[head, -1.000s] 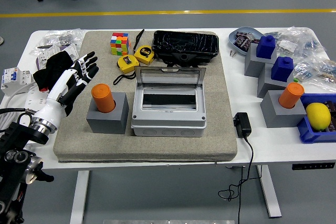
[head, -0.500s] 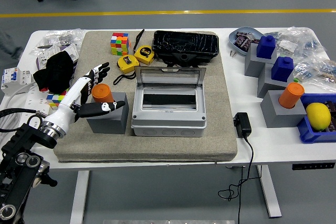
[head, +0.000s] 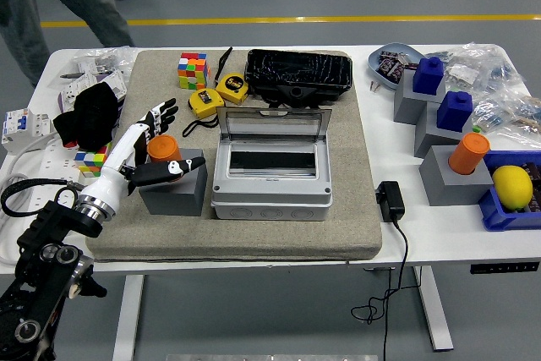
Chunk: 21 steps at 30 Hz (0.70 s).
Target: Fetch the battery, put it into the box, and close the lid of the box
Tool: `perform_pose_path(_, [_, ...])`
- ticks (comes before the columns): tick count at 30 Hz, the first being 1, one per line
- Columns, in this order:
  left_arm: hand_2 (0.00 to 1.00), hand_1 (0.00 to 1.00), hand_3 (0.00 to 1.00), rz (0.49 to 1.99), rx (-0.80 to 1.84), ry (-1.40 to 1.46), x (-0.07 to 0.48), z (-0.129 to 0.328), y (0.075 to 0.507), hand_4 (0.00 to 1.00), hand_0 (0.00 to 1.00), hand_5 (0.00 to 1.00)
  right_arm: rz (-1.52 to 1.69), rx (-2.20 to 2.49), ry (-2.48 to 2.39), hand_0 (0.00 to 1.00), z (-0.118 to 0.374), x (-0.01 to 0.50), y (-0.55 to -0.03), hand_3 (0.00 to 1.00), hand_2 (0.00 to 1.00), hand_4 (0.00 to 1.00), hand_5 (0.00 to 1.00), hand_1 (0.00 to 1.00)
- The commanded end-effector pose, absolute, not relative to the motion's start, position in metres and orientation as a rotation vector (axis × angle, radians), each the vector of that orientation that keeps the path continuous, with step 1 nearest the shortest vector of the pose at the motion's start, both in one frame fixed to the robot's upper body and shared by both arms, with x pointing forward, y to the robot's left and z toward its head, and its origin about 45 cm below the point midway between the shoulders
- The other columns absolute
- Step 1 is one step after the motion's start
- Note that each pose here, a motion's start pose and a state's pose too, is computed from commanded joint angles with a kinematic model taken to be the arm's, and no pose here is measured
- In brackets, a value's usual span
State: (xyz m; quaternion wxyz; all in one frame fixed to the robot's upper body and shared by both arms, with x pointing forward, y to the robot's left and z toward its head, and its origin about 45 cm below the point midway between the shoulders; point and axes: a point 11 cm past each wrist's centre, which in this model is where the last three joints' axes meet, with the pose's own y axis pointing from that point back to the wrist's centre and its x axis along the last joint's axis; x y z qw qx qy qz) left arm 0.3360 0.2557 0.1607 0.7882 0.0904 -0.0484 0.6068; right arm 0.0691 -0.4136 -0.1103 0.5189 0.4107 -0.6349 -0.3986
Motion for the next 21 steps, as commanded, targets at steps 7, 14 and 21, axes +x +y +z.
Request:
perform_pose_path(7, [0.998, 0.998, 0.992, 1.325, 0.153, -0.053, 0.3352, 0.1558, 0.2541, 0.998, 0.927, 0.065, -0.958, 0.985, -1.522, 0.719, -0.1106, 0.0682, -0.4131, 0.676, 0.664, 0.998, 0.873, 0.646])
perform_pose_path(14, [0.998, 0.998, 0.943, 1.333, 0.167, -0.065, 0.3349, 0.154, 0.2532, 0.998, 0.914, 0.008, -0.957, 0.988, -1.522, 0.719, -0.1106, 0.0688, -0.4127, 0.677, 0.664, 0.998, 0.875, 0.647])
perform_pose_path(21, [0.998, 0.998, 0.912, 1.326, 0.19, -0.075, 0.3334, 0.1505, 0.2479, 0.998, 0.887, 0.002, -0.956, 0.984, -1.526, 0.718, -0.1105, 0.0684, -0.4134, 0.679, 0.664, 0.998, 0.877, 0.646])
